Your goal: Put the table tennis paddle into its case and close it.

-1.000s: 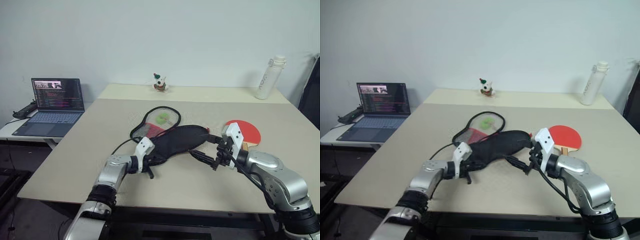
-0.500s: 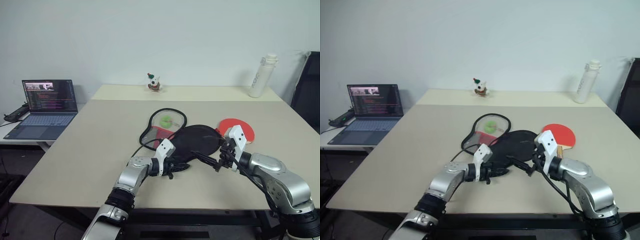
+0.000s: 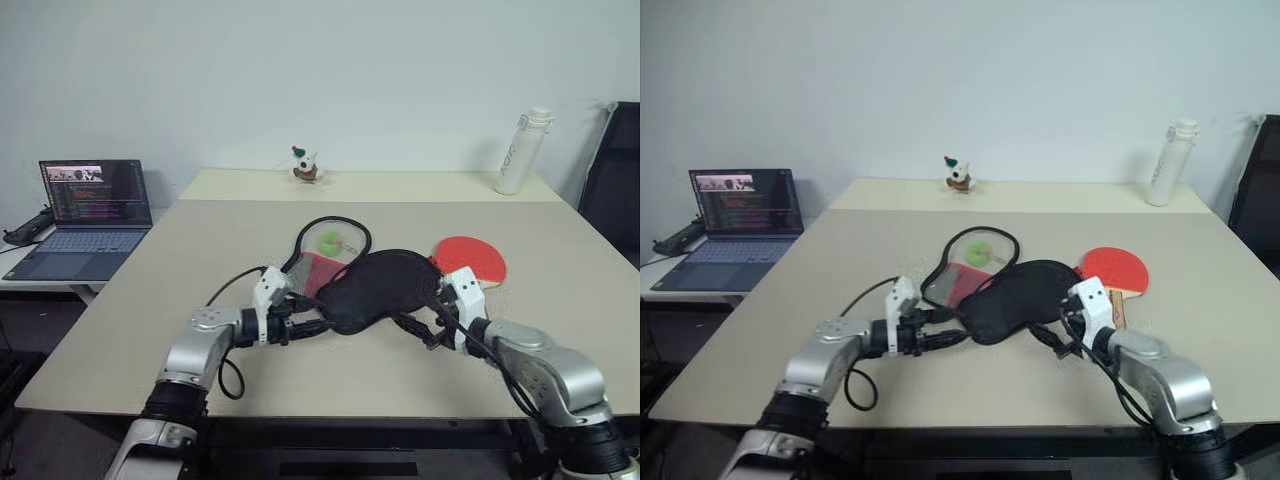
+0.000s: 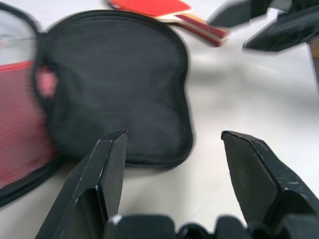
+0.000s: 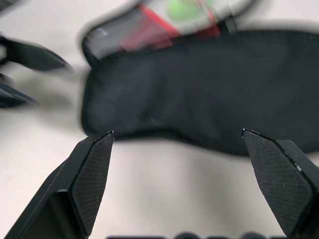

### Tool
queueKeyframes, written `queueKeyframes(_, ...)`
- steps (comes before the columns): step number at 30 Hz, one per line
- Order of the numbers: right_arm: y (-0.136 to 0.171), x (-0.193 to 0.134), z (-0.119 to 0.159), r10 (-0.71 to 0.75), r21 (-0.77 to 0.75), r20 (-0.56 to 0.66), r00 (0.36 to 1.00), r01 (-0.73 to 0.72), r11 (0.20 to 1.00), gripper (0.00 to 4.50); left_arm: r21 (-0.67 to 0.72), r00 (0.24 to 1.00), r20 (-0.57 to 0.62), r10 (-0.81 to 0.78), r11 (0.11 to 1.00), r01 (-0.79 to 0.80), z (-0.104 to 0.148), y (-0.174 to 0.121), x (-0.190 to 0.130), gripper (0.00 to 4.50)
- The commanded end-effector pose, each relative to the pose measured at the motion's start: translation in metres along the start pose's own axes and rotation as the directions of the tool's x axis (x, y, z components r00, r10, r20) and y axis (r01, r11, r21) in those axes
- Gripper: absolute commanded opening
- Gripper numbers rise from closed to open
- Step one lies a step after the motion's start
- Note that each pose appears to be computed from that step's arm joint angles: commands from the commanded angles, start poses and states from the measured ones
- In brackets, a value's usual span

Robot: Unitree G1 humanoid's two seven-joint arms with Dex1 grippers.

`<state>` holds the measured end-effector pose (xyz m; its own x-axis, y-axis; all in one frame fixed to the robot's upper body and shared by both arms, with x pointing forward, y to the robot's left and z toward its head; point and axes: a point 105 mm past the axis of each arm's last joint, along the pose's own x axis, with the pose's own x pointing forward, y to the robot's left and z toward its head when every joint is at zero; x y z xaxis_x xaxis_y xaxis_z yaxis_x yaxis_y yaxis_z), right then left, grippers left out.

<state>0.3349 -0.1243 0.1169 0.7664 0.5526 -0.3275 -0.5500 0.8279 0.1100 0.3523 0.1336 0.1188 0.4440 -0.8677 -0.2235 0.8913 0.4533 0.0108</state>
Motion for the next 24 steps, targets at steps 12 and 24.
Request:
queueKeyframes(12, -0.001, 0.036, 0.015, -0.107, 0.216, 0.055, 0.993, 0.093, 0.972, 4.50, 0.045, 0.998, 0.041, 0.057, 0.997, -0.059, 0.015, 0.008, -0.018, 3.25)
queueKeyframes(24, 0.051, 0.058, 0.033, 0.058, 0.270, 0.109, 0.992, -0.086, 0.959, 4.50, 0.043, 0.998, 0.045, 0.053, 0.998, -0.054, 0.016, 0.005, -0.016, 3.25)
